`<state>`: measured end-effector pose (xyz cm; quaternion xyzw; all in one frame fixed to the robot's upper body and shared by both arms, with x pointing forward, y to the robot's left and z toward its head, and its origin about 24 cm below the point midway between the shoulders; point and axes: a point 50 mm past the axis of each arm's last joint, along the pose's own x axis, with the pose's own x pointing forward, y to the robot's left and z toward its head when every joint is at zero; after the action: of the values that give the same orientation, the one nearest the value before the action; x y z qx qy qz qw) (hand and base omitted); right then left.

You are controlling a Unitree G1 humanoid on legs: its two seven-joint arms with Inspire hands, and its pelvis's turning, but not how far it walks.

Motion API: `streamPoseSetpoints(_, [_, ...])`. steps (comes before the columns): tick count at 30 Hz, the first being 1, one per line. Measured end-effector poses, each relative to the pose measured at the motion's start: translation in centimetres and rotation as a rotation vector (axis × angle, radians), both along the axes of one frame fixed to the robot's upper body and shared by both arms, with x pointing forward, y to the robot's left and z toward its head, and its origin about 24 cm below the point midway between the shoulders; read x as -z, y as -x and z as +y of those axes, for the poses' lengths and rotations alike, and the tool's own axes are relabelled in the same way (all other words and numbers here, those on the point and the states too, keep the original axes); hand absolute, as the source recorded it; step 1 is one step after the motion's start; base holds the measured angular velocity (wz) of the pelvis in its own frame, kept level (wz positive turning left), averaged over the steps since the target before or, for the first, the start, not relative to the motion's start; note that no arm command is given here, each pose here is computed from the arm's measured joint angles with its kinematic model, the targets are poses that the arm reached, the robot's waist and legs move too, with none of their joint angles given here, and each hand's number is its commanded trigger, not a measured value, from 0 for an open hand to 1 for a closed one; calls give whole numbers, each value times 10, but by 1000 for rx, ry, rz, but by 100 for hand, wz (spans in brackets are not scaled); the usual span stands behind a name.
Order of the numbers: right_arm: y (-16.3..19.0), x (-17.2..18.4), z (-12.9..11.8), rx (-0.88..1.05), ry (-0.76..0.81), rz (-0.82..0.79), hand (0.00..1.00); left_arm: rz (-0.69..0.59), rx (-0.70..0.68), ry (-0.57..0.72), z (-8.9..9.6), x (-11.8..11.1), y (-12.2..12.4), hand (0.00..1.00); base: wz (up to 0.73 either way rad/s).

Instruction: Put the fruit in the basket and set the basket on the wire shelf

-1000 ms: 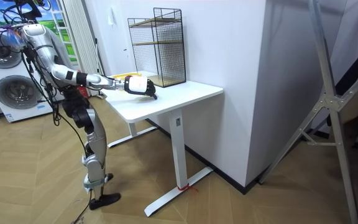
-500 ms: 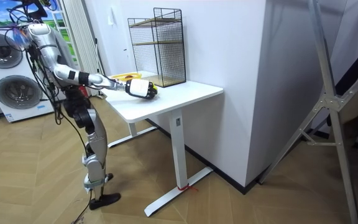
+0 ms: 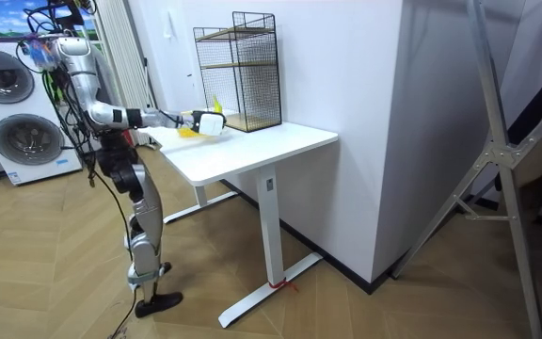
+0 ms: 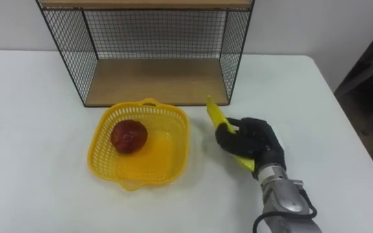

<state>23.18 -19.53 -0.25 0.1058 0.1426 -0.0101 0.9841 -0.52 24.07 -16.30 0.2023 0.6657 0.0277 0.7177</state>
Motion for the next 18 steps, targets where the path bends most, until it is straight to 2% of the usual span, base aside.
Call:
streamPoseSetpoints(8, [-7,-31,10,-87,-68,-163,100,8,2,29,-8,3,4,0,-2])
streamPoseSetpoints(15, [-7,-32,16,-150,-76,-182,100,-6,20,38,-10,4,1,0,-2])
streamPoseSetpoints(18, [-6,-30,22,-195,-19,-179,100,-5,22,43,-10,4,0,0,0])
